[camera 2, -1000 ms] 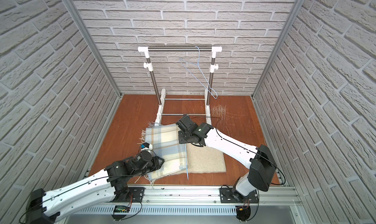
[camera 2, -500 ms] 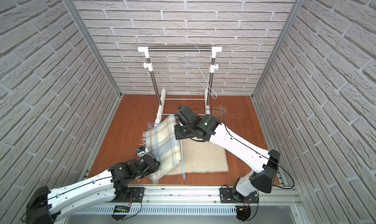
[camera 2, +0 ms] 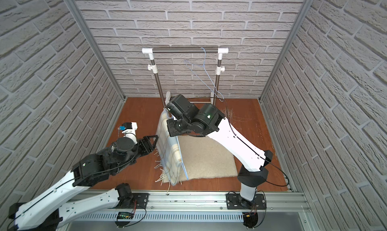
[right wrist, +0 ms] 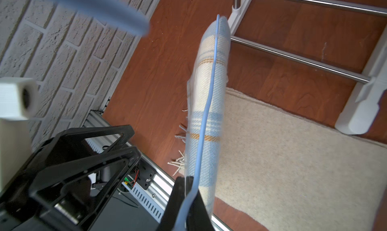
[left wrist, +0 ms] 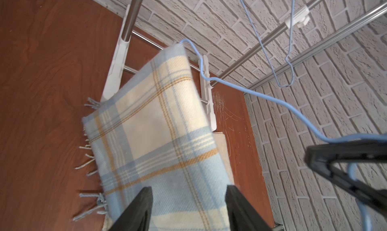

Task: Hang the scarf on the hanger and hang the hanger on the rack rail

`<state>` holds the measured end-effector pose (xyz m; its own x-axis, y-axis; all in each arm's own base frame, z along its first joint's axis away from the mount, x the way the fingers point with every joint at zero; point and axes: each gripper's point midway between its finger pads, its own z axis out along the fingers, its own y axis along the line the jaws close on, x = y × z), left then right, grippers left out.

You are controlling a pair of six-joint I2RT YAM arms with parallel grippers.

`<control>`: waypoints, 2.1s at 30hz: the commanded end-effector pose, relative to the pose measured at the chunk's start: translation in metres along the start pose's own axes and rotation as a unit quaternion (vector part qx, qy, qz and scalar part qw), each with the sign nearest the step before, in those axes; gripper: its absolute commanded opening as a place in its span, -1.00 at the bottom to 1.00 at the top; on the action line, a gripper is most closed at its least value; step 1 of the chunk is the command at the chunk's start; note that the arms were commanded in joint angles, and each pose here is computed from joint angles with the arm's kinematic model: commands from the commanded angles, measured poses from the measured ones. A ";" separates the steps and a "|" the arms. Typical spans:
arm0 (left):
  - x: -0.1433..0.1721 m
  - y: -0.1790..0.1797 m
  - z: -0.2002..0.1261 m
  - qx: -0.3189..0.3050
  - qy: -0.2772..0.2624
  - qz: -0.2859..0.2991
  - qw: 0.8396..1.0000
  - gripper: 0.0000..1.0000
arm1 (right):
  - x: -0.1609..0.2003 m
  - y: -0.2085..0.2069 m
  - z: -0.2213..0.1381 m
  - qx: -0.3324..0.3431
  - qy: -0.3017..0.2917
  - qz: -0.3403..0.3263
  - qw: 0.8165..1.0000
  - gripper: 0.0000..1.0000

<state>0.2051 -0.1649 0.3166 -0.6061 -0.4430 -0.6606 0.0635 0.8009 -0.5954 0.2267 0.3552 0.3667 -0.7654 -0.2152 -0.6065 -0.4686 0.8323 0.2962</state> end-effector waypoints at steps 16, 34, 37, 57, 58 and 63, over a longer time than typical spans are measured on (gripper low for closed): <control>-0.014 -0.115 -0.003 0.149 0.016 0.049 0.987 0.31 | -0.076 -0.032 0.002 0.084 -0.134 -0.011 0.987 -0.94; 0.010 -0.105 0.061 0.067 0.035 0.098 0.992 -0.33 | -0.079 -0.034 0.003 0.067 -0.129 -0.015 0.989 -0.94; 0.011 -0.099 0.071 0.055 0.043 0.099 0.993 -0.25 | -0.079 -0.035 0.002 0.064 -0.130 -0.013 0.989 -0.94; -0.001 -0.102 0.080 0.044 0.029 0.117 0.992 -1.00 | -0.079 -0.044 0.004 0.051 -0.123 -0.010 0.991 -0.94; -0.003 -0.101 0.080 0.042 0.029 0.117 0.992 -1.00 | -0.080 -0.044 0.004 0.048 -0.123 -0.010 0.991 -0.94; -0.016 -0.094 0.079 0.026 0.032 0.119 0.992 -1.00 | -0.084 -0.039 0.004 0.023 -0.119 -0.014 0.992 -0.93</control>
<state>0.2601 -0.2802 0.3396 -0.6454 -0.2344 -0.7270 0.2698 0.8204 -0.5041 0.3155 0.3481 0.3816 -0.6681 -0.1088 -0.7361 -0.4199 0.8718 0.2522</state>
